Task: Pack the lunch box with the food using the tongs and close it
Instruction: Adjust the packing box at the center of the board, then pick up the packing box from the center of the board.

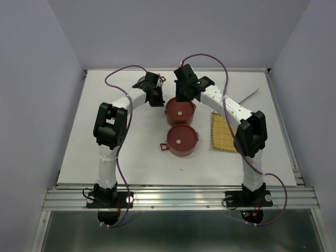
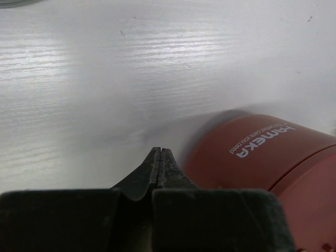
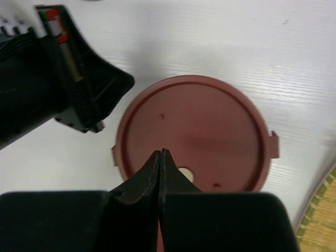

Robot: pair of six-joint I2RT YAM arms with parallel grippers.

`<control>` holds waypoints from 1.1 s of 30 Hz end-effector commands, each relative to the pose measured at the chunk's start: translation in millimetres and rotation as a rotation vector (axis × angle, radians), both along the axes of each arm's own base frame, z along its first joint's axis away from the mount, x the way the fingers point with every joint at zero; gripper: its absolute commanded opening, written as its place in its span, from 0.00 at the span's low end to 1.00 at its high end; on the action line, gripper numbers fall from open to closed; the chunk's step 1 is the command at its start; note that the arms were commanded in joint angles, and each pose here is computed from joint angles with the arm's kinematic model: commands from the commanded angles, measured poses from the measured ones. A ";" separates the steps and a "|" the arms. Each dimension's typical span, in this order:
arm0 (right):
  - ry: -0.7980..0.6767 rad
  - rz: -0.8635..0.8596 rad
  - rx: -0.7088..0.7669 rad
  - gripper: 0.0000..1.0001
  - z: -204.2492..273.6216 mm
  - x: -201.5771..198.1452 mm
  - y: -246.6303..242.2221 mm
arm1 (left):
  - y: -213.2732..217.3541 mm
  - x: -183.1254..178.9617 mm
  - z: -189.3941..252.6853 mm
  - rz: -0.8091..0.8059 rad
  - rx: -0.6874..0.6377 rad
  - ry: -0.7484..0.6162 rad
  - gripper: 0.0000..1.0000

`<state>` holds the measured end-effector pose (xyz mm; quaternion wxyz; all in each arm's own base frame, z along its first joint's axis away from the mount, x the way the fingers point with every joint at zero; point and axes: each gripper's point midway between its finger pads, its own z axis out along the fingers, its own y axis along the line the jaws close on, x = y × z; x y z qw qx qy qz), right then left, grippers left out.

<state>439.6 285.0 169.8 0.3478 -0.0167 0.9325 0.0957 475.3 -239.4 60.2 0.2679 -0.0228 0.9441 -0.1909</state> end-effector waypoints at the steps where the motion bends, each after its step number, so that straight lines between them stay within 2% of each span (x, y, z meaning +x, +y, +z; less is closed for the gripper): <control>1: -0.005 0.074 0.018 0.01 -0.5 -4.5 32.6 | 5.0 13.9 44.0 0.009 -0.012 -0.088 0.00; 8: 0.115 0.072 -0.077 0.01 -69.4 -18.5 30.8 | 10.5 14.1 44.7 0.014 -0.008 -0.089 0.00; 12: 0.132 0.072 -0.085 0.01 -76.2 -23.0 27.9 | 11.9 15.1 44.8 0.012 -0.006 -0.090 0.00; 15: 0.096 0.079 -0.064 0.01 -56.1 -23.3 32.9 | 13.4 16.5 44.9 0.015 -0.009 -0.090 0.00; 19: -0.003 0.065 -0.002 0.01 -2.0 -17.3 34.1 | 12.8 17.4 45.9 0.013 -0.010 -0.093 0.00; 24: -0.100 0.007 0.022 0.01 46.2 -20.6 16.6 | 11.9 17.4 51.1 0.012 -0.018 -0.100 0.00; 28: -0.101 -0.037 0.011 0.01 50.8 -40.8 -6.9 | 12.4 15.0 58.4 0.014 -0.027 -0.114 0.00; 29: -0.066 -0.044 -0.013 0.01 34.8 -50.9 -15.1 | 12.4 14.1 59.3 0.013 -0.029 -0.115 0.00; 31: -0.068 -0.062 0.017 0.01 41.1 -66.4 -25.5 | 13.0 12.4 63.7 0.014 -0.032 -0.120 0.00; 33: -0.041 -0.076 0.026 0.07 32.9 -81.7 -34.7 | 15.4 10.3 62.8 0.021 -0.024 -0.116 0.00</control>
